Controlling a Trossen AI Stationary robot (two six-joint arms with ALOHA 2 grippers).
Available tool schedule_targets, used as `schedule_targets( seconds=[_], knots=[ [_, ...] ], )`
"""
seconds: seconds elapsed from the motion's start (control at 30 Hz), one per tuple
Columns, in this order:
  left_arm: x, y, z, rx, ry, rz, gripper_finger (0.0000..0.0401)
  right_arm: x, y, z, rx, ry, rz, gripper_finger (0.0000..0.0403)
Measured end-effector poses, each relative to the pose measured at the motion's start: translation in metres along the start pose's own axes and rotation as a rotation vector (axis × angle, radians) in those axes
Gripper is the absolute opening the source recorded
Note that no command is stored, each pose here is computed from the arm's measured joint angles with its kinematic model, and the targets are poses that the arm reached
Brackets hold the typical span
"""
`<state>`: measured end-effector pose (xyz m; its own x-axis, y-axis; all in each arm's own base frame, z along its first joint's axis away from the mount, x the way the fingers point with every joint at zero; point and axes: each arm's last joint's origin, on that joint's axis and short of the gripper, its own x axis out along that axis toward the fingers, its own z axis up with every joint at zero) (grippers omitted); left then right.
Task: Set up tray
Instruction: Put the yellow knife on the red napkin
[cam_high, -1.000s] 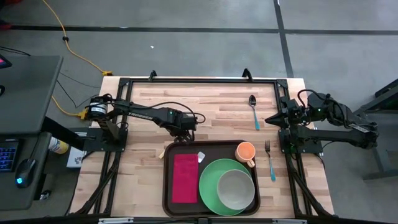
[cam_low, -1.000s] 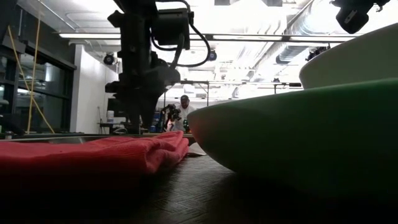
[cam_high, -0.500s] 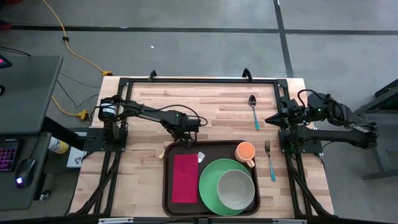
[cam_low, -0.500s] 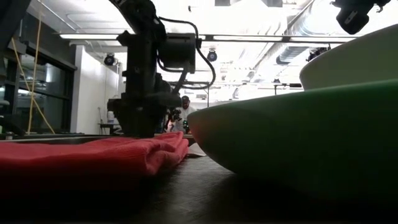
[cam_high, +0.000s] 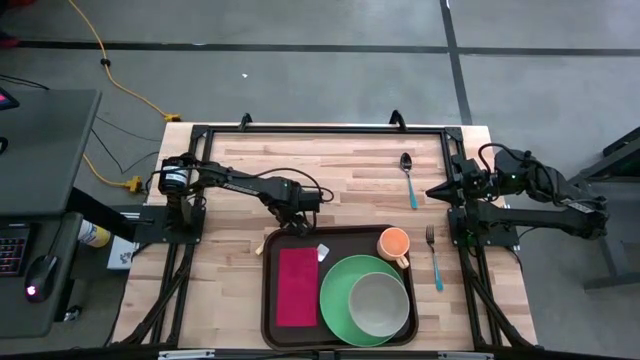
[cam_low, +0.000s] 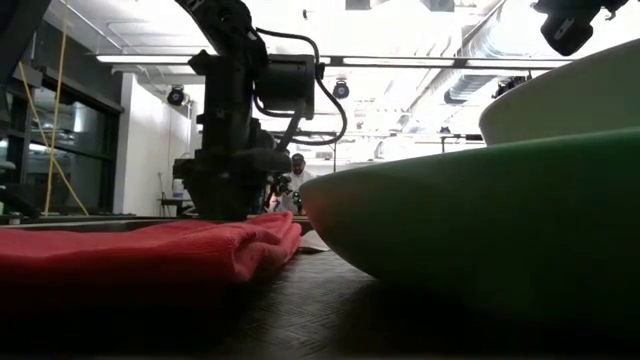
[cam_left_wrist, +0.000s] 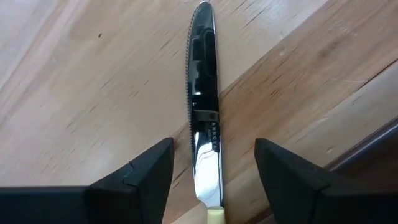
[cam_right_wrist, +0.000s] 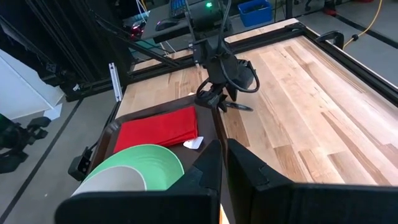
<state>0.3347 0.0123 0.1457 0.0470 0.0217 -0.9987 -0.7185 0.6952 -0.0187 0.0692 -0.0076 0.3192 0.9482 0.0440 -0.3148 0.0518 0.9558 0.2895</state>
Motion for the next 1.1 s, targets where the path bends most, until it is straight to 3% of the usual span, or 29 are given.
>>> schedule_targets(
  seconds=[0.6,1.1],
  knots=[
    [0.012,0.008,-0.003,0.003,0.022,-0.02,0.025,0.0,0.0,0.0,-0.001,0.0,-0.001,0.0],
    [0.013,0.01,-0.001,0.015,0.012,-0.013,0.0126,0.0,0.0,0.0,-0.005,0.001,0.0,0.0]
  ],
)
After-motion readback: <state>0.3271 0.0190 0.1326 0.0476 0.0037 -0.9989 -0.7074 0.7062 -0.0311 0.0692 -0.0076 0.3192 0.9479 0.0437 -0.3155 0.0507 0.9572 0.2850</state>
